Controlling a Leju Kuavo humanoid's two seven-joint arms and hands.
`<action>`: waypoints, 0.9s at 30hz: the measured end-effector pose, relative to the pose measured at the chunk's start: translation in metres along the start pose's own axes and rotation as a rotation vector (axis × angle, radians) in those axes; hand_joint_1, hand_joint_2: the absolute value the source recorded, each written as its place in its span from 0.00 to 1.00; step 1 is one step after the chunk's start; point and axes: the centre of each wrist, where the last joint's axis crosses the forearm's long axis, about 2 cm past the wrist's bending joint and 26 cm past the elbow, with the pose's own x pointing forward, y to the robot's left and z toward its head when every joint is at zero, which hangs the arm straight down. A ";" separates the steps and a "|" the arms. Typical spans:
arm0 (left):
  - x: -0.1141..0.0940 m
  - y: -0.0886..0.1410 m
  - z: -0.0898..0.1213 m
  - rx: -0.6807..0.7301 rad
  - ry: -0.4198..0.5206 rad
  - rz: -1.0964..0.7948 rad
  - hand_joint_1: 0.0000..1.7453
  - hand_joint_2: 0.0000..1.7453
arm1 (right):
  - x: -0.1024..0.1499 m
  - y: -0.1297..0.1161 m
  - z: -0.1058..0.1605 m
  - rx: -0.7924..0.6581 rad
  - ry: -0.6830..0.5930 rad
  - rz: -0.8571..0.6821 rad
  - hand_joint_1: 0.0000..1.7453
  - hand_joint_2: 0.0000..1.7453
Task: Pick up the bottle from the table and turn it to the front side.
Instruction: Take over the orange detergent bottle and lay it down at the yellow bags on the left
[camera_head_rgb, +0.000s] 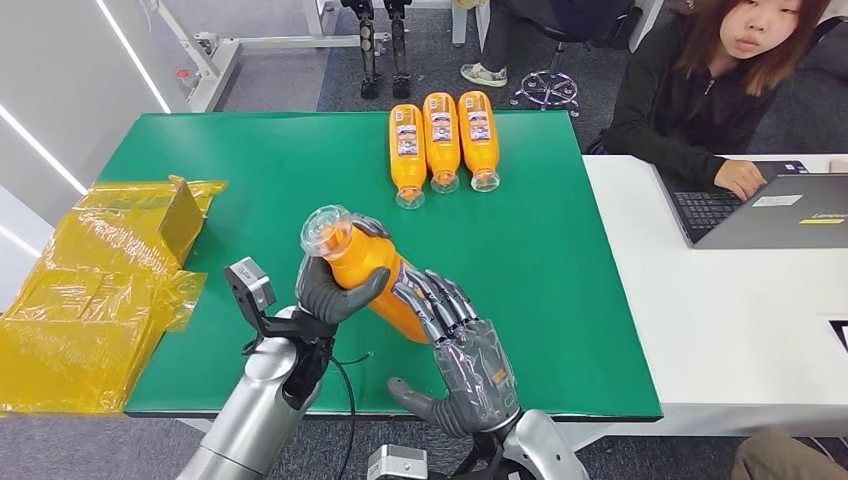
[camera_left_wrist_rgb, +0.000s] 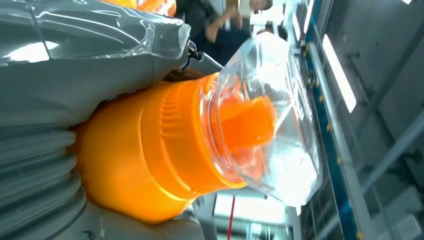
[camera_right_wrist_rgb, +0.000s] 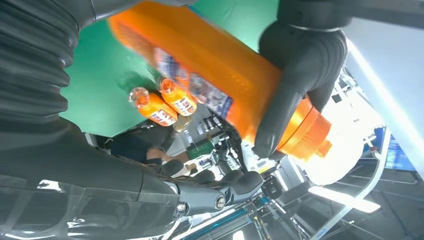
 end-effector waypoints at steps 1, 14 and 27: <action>0.001 0.006 -0.001 0.011 0.004 -0.018 1.00 1.00 | 0.000 0.000 0.000 0.000 -0.001 -0.002 0.00 1.00; 0.007 0.066 0.017 0.202 0.101 -0.348 1.00 1.00 | 0.003 0.006 0.004 -0.018 -0.068 -0.075 0.00 1.00; 0.017 0.109 0.044 0.138 0.409 -1.398 1.00 1.00 | -0.004 0.011 0.006 0.008 -0.082 -0.096 0.00 1.00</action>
